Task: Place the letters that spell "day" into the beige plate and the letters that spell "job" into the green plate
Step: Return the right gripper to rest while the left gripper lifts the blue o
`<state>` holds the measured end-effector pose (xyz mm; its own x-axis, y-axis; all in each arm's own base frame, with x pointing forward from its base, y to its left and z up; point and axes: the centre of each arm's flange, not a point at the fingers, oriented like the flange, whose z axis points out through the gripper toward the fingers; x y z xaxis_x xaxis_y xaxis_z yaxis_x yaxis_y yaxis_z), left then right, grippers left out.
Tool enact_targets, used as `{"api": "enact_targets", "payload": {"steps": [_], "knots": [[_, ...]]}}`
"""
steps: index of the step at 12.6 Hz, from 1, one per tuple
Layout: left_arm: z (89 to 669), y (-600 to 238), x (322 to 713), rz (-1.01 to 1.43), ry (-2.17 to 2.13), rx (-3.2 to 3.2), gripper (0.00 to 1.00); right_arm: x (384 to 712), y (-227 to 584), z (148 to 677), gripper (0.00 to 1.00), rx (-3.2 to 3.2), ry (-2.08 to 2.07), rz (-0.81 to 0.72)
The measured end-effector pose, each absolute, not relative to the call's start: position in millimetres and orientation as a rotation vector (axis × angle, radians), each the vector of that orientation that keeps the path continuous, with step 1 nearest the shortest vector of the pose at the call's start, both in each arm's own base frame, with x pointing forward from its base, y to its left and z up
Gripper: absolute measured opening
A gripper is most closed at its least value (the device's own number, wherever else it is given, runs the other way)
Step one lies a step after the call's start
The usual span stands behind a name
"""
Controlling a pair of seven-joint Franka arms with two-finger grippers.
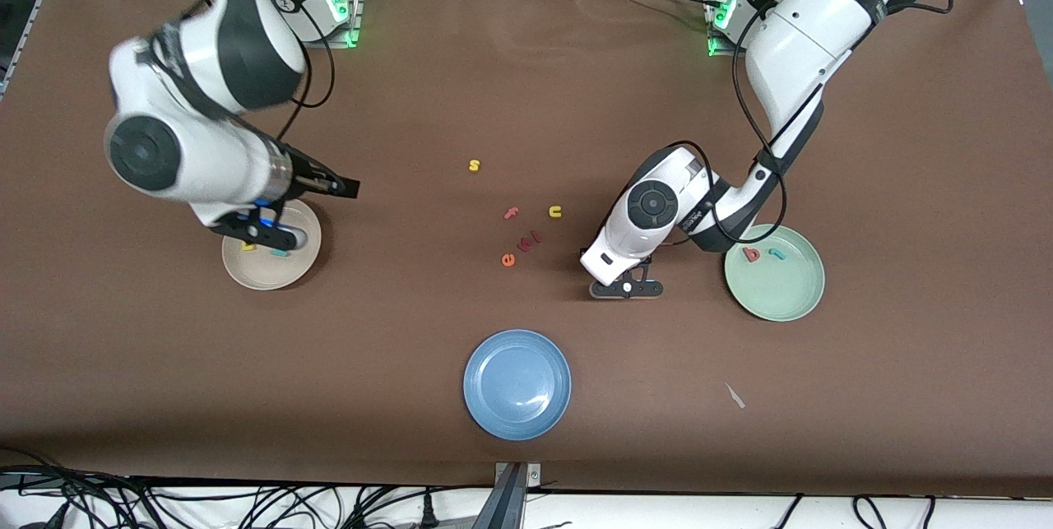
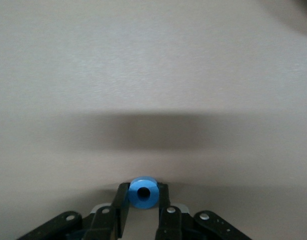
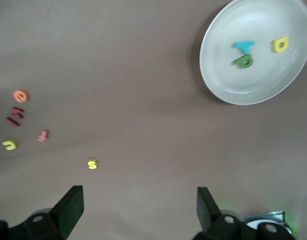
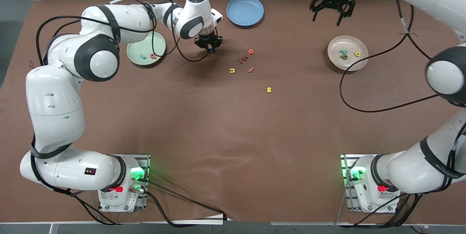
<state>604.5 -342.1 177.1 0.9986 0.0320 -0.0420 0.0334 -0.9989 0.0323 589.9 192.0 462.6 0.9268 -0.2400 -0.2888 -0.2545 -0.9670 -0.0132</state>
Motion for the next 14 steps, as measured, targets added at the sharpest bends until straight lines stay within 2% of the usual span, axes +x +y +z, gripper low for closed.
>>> {"api": "enact_targets", "payload": {"steps": [5, 9, 14], "knots": [[232, -286, 637, -0.061, 0.107, 3.177, 0.26, 569, 116, 529, 1.00, -3.090, 0.265, 0.251], [264, -208, 664, -0.059, 0.131, 3.207, 0.26, 568, 84, 542, 1.00, -3.132, 0.000, 0.204], [265, -83, 676, -0.238, -0.068, 3.235, 0.26, 567, 28, 557, 1.00, -3.161, 0.014, 0.169]]}}
